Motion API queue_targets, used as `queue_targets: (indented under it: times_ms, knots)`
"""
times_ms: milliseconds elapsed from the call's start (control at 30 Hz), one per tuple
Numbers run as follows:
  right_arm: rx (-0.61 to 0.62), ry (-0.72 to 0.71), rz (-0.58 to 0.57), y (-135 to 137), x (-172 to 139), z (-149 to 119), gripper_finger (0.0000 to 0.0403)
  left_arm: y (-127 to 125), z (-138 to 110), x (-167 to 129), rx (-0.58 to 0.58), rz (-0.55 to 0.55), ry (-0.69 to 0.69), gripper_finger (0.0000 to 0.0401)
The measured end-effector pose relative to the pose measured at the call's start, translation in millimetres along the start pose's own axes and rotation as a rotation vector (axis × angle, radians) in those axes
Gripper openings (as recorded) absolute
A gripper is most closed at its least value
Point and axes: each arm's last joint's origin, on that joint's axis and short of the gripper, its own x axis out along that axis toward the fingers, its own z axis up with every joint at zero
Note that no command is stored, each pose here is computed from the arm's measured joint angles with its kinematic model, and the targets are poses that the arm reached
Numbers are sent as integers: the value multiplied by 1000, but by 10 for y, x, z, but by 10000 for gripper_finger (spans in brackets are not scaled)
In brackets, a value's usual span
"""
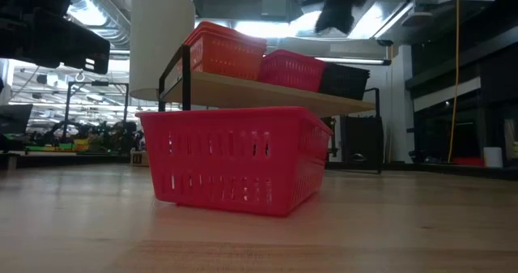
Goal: Stack baskets on shelf by color
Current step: Stack the red basket on top of the other stacked red baskets on the shelf
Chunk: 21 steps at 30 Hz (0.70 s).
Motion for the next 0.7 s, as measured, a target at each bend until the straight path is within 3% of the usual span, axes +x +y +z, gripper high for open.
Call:
queue_targets:
  times_ms: [100,200,333,433,567,700]
  knots:
    - [-47,-38,261,426,93,11,94,0,-2,0,0,0,1,0]
    - [-112,-139,372,936,285,-58,94,0,-1,0,0,0,0,0]
    - [-128,-414,341,1554,588,-256,94,0,-1,0,0,1,0,0]
    - [-143,-526,299,1915,892,-445,94,0,0,0,0,0,0,0]
    - [-173,-465,287,2290,1288,-521,94,0,-1,0,0,1,0,0]
    - [-189,-318,170,2506,1650,-469,94,0,-1,0,0,0,0,0]
